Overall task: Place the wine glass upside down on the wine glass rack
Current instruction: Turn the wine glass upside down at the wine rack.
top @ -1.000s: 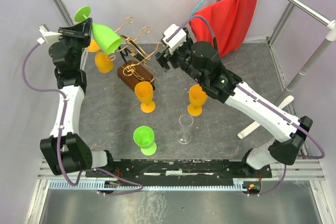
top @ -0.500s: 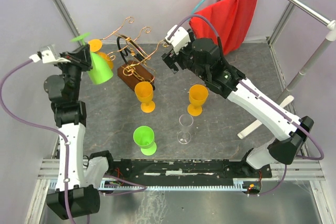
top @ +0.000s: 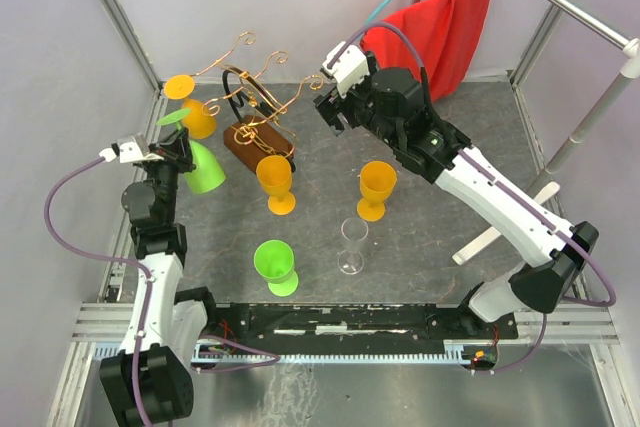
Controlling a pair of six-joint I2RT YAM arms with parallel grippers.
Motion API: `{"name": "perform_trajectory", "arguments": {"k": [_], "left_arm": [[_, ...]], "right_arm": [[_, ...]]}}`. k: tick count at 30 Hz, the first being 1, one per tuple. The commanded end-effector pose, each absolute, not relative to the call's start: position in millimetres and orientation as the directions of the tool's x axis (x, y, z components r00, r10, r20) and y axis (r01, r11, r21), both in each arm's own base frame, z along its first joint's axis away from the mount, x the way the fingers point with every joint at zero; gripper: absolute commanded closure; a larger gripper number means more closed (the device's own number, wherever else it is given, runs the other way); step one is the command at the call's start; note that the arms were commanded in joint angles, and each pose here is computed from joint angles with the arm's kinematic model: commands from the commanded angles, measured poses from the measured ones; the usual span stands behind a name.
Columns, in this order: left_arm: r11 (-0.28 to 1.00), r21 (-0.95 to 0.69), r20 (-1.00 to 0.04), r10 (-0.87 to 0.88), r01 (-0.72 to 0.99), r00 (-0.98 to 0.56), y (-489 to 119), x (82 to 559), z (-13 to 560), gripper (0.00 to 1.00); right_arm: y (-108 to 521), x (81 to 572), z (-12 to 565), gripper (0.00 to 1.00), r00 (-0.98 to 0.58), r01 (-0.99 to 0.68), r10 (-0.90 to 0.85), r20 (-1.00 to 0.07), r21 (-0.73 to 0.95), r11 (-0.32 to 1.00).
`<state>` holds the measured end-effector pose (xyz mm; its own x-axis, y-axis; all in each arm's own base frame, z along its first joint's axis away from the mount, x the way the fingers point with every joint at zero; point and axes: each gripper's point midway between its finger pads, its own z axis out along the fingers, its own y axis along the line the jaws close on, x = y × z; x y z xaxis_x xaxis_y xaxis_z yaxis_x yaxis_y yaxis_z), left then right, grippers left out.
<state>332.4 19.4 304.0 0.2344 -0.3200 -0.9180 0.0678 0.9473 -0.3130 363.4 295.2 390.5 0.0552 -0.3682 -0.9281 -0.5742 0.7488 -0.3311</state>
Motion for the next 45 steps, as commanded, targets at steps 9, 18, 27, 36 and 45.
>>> {"name": "perform_trajectory", "arguments": {"k": [9,18,27,36,45], "left_arm": [[0.971,-0.219,-0.884,-0.238,0.094,0.403,22,340,326,0.97],[0.975,-0.163,-0.9,-0.211,0.154,0.381,0,364,314,0.97],[0.983,-0.08,-0.911,-0.139,0.165,0.388,-31,378,305,0.97],[0.983,-0.103,-0.909,-0.154,0.149,0.388,-34,398,297,0.97],[0.98,-0.117,-0.902,-0.172,0.158,0.396,-36,422,291,0.97]], "right_arm": [[302,375,397,0.08,0.064,-0.564,-0.319,-0.946,-0.298,0.77],[301,376,398,0.07,0.059,-0.553,-0.314,-0.948,-0.292,0.78],[297,377,397,0.07,0.05,-0.536,-0.318,-0.947,-0.294,0.791],[294,378,396,0.06,0.05,-0.527,-0.333,-0.942,-0.308,0.792],[287,379,397,0.06,0.057,-0.502,-0.355,-0.933,-0.334,0.798]]}}
